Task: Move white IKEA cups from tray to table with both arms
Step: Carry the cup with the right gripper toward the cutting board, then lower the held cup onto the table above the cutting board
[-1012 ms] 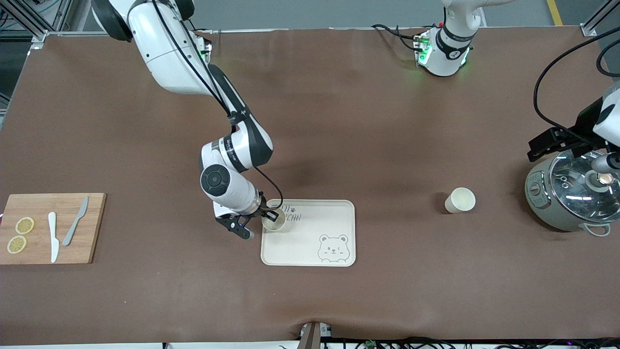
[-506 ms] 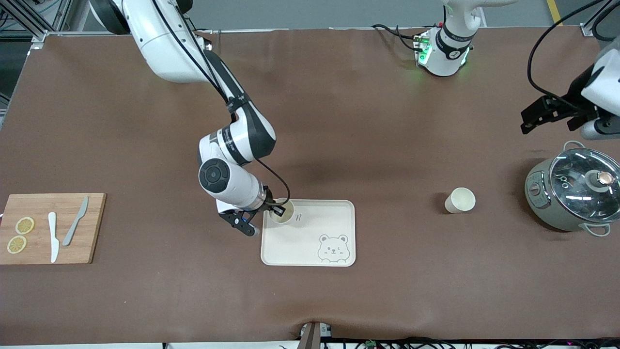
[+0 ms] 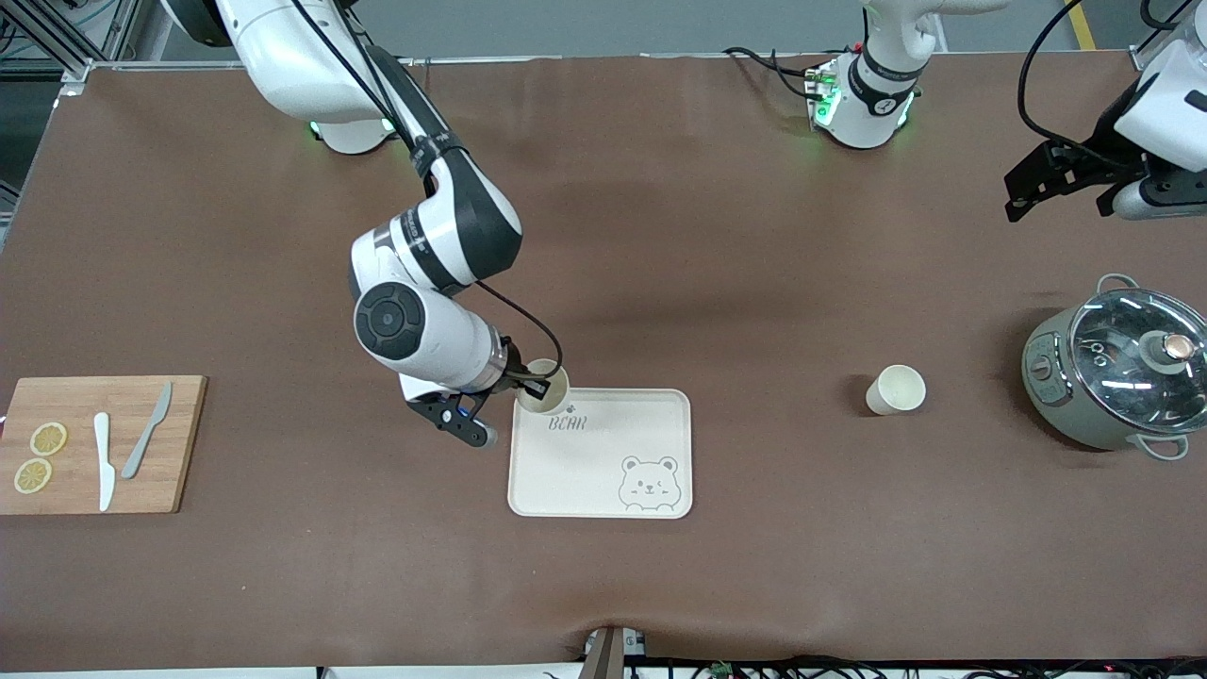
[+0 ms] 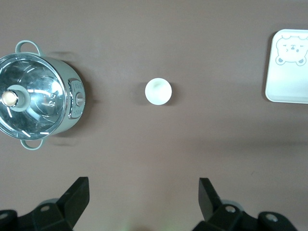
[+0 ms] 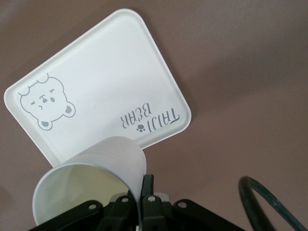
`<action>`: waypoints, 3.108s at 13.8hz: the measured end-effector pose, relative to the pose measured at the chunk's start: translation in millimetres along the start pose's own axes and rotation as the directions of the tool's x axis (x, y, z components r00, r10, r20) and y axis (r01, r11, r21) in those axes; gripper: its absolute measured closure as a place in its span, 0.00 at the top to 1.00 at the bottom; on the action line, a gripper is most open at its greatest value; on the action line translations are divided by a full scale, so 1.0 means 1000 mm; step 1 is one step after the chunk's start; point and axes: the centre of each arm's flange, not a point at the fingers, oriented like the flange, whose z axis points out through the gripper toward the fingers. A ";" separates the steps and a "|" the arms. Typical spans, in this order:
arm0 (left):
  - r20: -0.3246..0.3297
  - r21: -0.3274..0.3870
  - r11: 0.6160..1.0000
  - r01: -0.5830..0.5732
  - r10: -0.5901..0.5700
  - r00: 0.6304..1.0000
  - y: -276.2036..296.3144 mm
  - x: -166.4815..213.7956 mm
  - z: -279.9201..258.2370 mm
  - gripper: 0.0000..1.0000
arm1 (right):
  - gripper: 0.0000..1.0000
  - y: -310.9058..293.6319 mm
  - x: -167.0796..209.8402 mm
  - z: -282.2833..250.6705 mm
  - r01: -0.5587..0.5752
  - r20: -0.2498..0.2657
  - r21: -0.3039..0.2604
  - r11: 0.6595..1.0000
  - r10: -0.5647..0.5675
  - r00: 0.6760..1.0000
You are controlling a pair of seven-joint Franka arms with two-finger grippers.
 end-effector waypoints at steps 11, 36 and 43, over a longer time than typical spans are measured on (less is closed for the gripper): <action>0.018 0.001 1.000 0.004 -0.004 1.000 -0.003 -0.004 0.011 1.00 | 0.03 0.197 0.085 0.022 0.176 0.063 -0.122 0.977 -0.170 0.983; 0.025 0.003 1.000 0.011 -0.012 1.000 -0.008 -0.016 0.000 1.00 | 0.03 0.499 0.123 0.074 0.579 0.143 -0.130 0.805 -0.562 0.814; 0.020 0.002 1.000 0.011 -0.011 1.000 -0.007 -0.016 -0.003 1.00 | 0.44 0.500 0.126 0.081 0.590 0.161 -0.124 0.798 -0.571 0.805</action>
